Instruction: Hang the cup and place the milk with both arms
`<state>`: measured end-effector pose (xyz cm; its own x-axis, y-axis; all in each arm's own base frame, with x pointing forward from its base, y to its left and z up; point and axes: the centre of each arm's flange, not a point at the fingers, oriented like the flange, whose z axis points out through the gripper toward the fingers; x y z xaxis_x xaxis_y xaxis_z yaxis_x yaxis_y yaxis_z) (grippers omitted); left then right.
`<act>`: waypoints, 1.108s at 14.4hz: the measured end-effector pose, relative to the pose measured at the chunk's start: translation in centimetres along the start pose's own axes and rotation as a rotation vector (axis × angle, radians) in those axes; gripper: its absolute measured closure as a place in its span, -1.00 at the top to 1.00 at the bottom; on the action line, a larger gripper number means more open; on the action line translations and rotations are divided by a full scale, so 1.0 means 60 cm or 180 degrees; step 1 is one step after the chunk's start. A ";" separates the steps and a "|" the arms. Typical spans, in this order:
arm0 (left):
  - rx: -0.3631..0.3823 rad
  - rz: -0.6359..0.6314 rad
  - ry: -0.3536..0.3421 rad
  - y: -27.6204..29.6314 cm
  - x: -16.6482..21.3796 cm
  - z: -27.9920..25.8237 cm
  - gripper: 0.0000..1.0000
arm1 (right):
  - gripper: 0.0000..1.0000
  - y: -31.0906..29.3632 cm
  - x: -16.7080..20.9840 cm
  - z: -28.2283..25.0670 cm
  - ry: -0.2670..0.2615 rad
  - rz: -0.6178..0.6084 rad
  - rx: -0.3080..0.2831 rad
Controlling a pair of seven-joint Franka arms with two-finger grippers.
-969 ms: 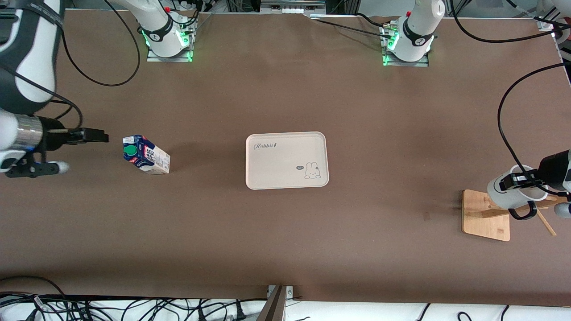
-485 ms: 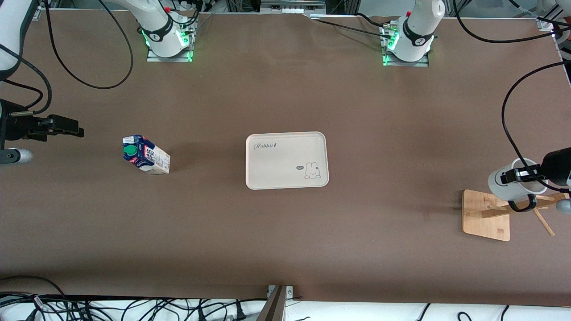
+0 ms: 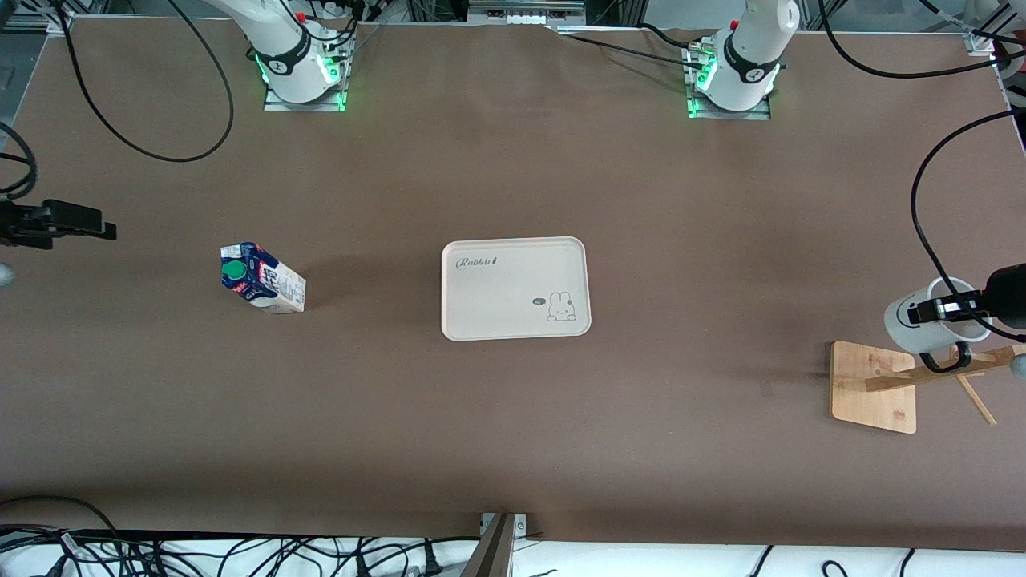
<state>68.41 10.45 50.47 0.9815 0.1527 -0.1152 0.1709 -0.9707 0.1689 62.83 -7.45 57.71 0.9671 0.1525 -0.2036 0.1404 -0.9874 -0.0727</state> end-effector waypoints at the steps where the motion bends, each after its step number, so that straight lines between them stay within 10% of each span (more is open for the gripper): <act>1: -0.0004 -0.0023 0.0000 -0.013 0.000 -0.001 -0.87 | 1.00 0.005 -0.007 -0.008 -0.0032 -0.0052 -0.0120; 9: -0.0019 -0.0119 -0.0076 -0.057 0.001 0.012 -0.78 | 1.00 -0.042 0.006 -0.014 0.0103 -0.0354 -0.0499; 16: -0.0039 -0.0024 -0.0146 -0.025 -0.005 0.015 0.55 | 1.00 -0.027 -0.052 -0.052 0.0322 -0.0289 -0.0441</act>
<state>67.78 11.72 49.38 0.9753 0.1511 -0.1614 0.1796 -0.9672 0.1797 60.24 -6.45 61.52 0.9646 0.2431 -0.1025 0.2491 -0.9672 0.0502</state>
